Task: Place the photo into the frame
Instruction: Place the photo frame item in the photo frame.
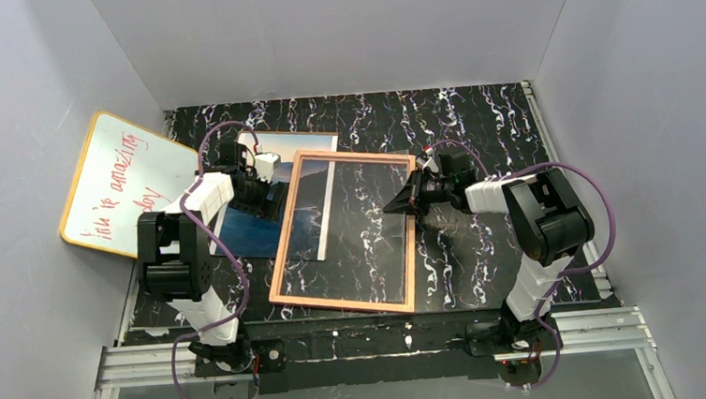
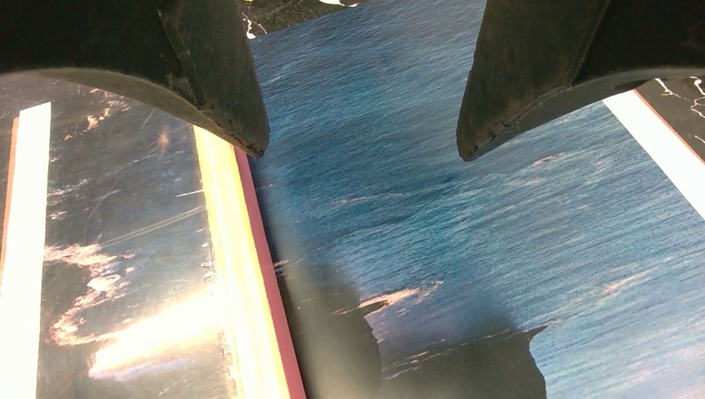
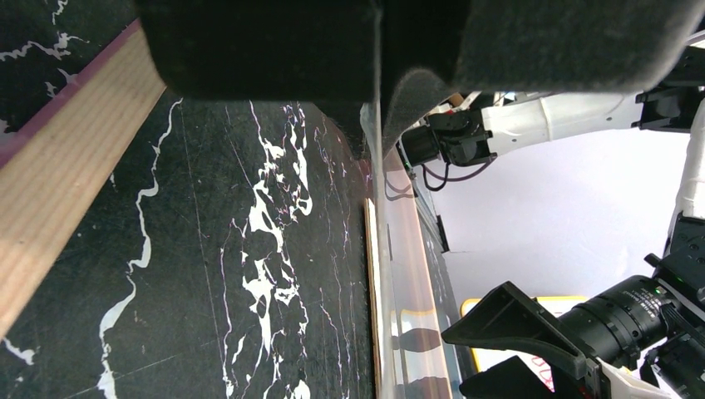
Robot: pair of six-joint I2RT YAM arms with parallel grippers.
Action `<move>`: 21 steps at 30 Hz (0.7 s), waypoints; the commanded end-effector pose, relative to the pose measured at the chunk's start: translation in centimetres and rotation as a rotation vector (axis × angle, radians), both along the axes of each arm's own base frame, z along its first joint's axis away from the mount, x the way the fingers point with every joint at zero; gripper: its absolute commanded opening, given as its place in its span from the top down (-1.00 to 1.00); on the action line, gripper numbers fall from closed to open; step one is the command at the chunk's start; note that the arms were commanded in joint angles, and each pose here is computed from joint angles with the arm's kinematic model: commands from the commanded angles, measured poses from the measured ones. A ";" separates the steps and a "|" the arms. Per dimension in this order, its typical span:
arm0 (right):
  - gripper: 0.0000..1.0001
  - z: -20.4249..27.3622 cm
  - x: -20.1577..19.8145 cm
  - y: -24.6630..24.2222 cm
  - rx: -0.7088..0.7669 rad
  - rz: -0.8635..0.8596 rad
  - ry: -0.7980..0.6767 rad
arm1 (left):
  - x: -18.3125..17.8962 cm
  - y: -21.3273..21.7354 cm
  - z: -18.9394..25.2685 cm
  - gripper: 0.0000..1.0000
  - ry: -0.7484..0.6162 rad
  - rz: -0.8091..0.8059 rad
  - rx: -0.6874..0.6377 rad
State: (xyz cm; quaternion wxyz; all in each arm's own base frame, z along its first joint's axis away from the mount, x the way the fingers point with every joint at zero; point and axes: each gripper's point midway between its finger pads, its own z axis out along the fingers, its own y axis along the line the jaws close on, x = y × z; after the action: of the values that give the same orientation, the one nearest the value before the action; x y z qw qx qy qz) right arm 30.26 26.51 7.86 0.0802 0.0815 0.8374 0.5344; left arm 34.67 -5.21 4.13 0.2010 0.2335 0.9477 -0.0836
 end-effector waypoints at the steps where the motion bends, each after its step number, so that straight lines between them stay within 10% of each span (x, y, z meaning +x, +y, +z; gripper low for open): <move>1: 0.97 0.7 0.7 0.0 0.003 -0.015 -0.025 | -1.1 -0.7 -0.7 -0.61 0.044 -0.009 -0.023; 21: 0.97 0.4 0.3 -0.3 -0.005 -0.033 -0.016 | -1.5 -1.2 -1.4 -0.43 0.054 -0.036 -0.017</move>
State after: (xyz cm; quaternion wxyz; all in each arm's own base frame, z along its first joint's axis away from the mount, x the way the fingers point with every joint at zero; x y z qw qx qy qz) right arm 30.12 26.36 7.43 0.0786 0.0888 0.8400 0.5295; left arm 33.89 -6.01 2.89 0.1853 0.2421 0.9481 -0.0900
